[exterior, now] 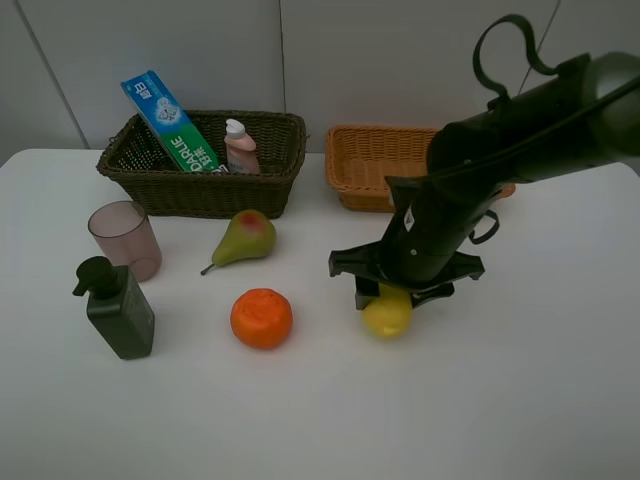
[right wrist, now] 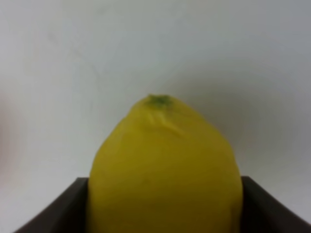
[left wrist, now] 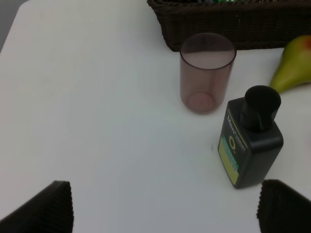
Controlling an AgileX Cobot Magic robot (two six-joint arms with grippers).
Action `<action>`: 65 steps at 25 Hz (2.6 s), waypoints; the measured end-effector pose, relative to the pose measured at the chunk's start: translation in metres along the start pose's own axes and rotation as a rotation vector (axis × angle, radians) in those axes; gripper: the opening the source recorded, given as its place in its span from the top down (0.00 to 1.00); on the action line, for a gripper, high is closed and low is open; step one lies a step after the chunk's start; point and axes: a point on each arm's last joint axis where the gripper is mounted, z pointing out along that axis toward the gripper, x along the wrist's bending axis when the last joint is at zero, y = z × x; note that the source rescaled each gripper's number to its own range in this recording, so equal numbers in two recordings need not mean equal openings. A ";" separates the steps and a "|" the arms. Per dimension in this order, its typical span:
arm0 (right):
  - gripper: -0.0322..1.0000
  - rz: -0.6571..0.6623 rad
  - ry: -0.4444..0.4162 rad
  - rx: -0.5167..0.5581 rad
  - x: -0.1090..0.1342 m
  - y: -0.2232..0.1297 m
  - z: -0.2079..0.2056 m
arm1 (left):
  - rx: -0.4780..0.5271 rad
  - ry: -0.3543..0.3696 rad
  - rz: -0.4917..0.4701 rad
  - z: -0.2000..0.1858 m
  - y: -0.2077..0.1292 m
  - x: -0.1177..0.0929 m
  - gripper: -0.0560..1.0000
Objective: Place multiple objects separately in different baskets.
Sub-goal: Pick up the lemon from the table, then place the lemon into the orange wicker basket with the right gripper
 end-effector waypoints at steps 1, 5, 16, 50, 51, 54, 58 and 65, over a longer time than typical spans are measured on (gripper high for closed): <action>0.59 -0.002 0.004 -0.010 0.000 0.000 -0.005 | 0.000 0.000 0.000 0.000 0.000 0.000 0.00; 0.59 -0.020 0.012 -0.053 -0.001 0.002 -0.023 | 0.000 0.000 0.000 0.000 0.000 0.000 0.00; 0.59 -0.100 0.014 -0.206 0.000 0.015 -0.065 | 0.000 0.000 0.000 0.000 0.000 0.000 0.00; 0.59 0.025 -0.047 -0.708 -0.119 0.132 -0.065 | 0.000 0.000 0.000 0.000 0.000 0.000 0.00; 0.59 0.029 -0.049 -0.697 -0.122 0.133 -0.058 | 0.000 0.000 0.000 0.000 0.000 0.000 0.00; 0.59 0.038 -0.052 -0.668 -0.128 0.134 -0.039 | 0.000 0.000 0.000 0.000 0.000 0.000 0.00; 0.59 0.035 -0.042 -0.652 -0.129 0.135 -0.021 | 0.000 0.000 0.000 0.000 0.000 0.000 0.00; 0.59 0.024 -0.013 -0.688 -0.127 0.139 -0.013 | 0.000 0.000 0.000 0.000 0.000 0.000 0.00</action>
